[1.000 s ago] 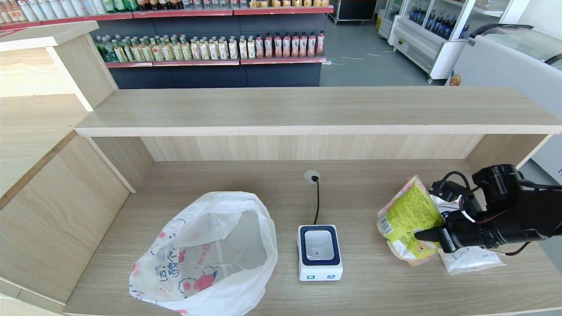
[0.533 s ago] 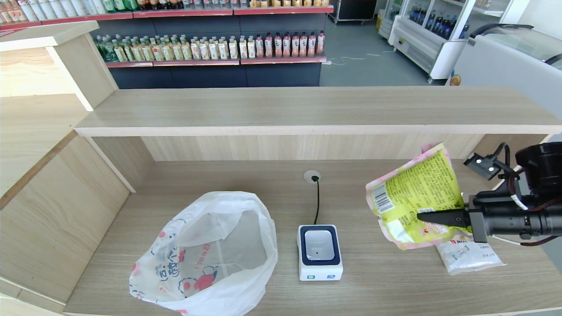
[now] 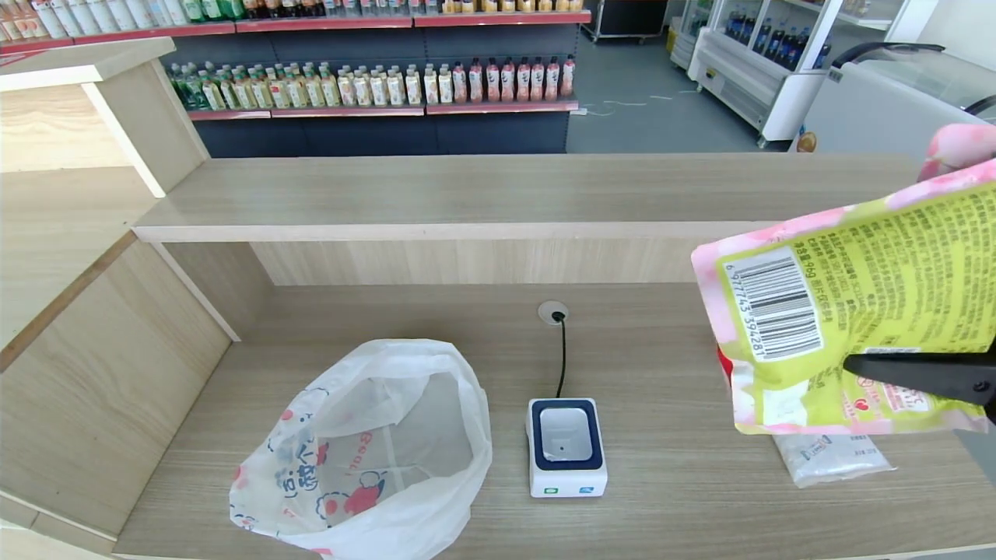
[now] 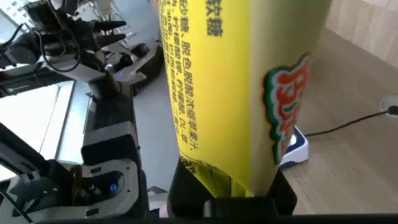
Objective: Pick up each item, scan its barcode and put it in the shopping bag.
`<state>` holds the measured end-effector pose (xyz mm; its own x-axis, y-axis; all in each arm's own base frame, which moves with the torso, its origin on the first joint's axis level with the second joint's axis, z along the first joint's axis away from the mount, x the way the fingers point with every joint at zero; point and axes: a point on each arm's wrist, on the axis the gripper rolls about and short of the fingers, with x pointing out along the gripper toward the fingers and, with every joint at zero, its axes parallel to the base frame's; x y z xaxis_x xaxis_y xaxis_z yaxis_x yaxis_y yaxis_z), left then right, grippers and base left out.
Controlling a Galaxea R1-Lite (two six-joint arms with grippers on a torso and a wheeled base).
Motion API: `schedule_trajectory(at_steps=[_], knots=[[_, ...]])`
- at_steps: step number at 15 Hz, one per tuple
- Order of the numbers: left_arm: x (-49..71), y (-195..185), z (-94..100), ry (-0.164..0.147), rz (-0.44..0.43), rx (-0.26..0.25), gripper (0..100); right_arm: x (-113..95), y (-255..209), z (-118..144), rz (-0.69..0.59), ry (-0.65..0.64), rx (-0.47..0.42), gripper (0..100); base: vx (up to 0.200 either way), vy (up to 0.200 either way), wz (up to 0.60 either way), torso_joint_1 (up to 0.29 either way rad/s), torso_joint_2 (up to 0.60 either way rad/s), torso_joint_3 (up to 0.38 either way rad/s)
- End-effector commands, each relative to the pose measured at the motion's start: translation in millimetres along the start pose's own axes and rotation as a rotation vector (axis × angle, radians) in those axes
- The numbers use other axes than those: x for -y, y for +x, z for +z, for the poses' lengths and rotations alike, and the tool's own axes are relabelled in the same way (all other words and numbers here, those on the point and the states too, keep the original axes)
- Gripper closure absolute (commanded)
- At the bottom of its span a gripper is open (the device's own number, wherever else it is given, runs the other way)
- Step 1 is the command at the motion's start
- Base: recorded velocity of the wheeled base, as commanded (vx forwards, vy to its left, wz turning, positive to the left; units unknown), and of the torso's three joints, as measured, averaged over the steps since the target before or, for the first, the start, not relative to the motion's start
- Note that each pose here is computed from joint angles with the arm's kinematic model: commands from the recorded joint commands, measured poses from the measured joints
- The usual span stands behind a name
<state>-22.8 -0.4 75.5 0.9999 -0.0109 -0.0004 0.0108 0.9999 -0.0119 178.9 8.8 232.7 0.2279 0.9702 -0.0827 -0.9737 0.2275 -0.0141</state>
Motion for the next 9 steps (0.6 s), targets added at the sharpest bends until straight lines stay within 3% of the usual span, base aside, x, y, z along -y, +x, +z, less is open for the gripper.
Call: schedule_trajectory(at_steps=[1, 4, 9], knots=[[0.0, 0.0, 0.0, 0.000, 0.000, 0.000, 0, -33.6, 2.0, 8.2, 0.052, -0.142, 0.019, 100, 0.000, 0.000, 0.00, 0.000, 0.00, 0.000], [0.0, 0.0, 0.0, 0.000, 0.000, 0.000, 0, -56.0, 6.6, 4.9, 0.112, -0.250, 0.030, 100, 0.000, 0.000, 0.00, 0.000, 0.00, 0.000], [0.0, 0.0, 0.0, 0.000, 0.000, 0.000, 0, -53.4, 16.1, 31.9, 0.136, -0.350, 0.040, 100, 0.000, 0.000, 0.00, 0.000, 0.00, 0.000]])
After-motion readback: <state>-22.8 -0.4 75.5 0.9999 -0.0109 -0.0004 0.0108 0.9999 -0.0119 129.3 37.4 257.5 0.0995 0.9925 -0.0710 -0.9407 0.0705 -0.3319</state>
